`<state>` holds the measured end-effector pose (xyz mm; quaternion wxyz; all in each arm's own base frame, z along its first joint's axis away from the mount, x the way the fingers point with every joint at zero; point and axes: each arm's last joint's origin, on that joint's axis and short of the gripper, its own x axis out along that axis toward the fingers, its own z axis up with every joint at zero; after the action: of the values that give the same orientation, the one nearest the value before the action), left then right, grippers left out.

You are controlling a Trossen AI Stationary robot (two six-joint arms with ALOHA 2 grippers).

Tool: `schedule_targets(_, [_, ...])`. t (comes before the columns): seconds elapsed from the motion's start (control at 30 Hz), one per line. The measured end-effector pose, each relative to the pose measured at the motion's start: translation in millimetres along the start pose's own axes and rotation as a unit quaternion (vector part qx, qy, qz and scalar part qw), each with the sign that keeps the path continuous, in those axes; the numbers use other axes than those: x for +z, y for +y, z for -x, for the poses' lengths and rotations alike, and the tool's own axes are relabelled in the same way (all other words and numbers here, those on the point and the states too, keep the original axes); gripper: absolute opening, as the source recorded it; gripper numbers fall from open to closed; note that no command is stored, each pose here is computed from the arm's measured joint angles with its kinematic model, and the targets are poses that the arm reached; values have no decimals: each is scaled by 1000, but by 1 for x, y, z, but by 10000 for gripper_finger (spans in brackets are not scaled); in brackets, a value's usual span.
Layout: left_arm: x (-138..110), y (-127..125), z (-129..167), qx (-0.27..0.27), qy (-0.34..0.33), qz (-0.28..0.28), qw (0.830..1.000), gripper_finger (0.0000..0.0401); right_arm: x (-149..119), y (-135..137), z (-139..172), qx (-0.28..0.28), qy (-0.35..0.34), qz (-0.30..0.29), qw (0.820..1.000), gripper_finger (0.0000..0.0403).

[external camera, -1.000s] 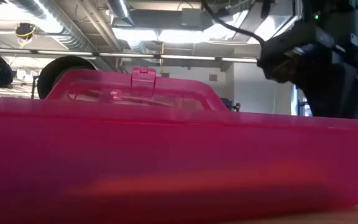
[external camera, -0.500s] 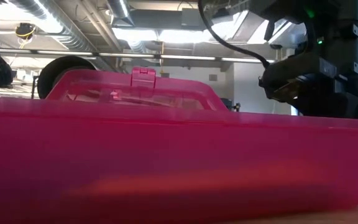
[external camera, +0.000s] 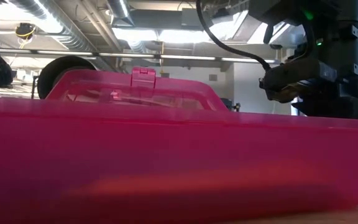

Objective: Pick & place school supplies into a supply box
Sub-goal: Put the black pen into the pink supply box

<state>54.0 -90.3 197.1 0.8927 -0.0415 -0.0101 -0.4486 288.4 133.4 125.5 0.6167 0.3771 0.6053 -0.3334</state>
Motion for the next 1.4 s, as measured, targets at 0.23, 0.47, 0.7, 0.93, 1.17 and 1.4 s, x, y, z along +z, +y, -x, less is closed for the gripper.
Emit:
schedule_targets(0.23, [0, 0, 0, 0, 0, -1, 1000, 93, 0, 1, 2, -8, 0, 0, 1000, 38])
schedule_targets(0.47, [0, 0, 0, 0, 0, -13, 1000, 93, 2, 17, 26, -20, -13, 13, 1000, 40])
schedule_targets(0.7, [0, 0, 0, 0, 0, -13, 1000, 92, 7, 46, 65, 41, -90, 46, 994, 40])
schedule_targets(0.93, [0, 0, 0, -1, -1, -13, 1000, 91, 13, 86, 116, 154, -231, 170, 945, 40])
schedule_targets(1.17, [0, 0, 0, -1, -1, -13, 1000, 95, 13, 122, 155, 282, -375, 336, 817, 40])
schedule_targets(1.4, [0, 0, 0, -1, -1, -2, 1000, 91, 12, 135, 149, 304, -388, 405, 770, 41])
